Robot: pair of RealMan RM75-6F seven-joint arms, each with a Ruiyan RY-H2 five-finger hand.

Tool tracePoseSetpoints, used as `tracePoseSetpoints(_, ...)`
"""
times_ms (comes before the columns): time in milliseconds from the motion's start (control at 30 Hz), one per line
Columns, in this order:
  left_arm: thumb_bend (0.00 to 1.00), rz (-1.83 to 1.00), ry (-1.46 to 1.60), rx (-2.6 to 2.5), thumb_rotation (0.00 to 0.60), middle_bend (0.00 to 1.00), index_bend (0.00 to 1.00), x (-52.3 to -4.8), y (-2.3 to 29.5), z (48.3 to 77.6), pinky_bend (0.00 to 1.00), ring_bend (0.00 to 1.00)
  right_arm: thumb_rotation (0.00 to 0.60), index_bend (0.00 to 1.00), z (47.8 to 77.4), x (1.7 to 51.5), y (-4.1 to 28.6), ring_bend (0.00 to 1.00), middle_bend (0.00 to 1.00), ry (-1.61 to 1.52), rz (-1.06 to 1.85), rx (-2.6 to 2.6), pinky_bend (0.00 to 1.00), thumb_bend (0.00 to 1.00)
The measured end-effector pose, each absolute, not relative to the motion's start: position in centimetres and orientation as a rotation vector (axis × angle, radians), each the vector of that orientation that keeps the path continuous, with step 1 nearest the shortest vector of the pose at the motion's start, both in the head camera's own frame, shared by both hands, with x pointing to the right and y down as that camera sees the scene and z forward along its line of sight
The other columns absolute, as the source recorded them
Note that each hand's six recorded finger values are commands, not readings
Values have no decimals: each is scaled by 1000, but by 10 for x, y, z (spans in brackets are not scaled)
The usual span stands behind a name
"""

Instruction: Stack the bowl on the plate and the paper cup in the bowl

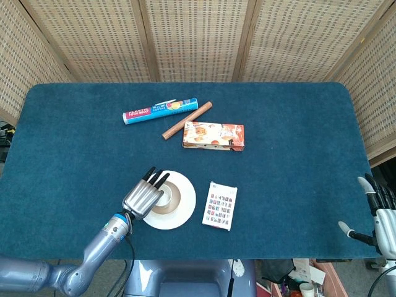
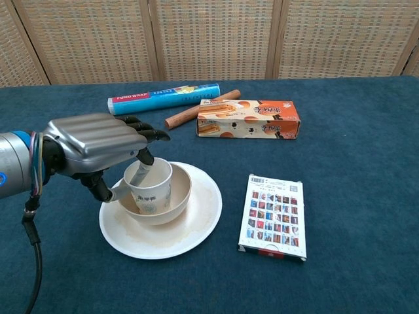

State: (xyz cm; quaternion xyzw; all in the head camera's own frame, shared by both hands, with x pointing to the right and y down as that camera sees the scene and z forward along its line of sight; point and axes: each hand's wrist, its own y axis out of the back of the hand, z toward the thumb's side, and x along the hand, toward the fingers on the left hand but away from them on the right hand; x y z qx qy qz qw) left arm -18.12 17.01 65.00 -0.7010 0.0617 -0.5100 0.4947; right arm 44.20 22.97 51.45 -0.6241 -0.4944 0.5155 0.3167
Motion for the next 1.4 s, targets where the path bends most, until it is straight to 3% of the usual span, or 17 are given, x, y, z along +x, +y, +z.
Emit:
tracePoseSetpoints(433,389,-1224,200,-1696,600,0,412,-187,163,639,0,0,600,0,515,441,230,0,0,-1298,1355,-1645,0,146)
tracePoseSetpoints(733,366,-1196,337,-1709,600,0,329,-207,151,604,0,0,600,0,516,439,230,0,0,-1290,1352,-1645,0,146)
tracePoseSetpoints(1100,264,-1198,659,-1657,600,0,226,-286,153,560,0,0,600,0,518,434,231,0,0,-1255,1355,-1638,0,145)
tracePoseSetpoints(1400,100,-1268,873,-1507,600,0,130,-376,206,551,0,0,600,0,525,423,232,0,0,-1188,1370,-1618,0,146)
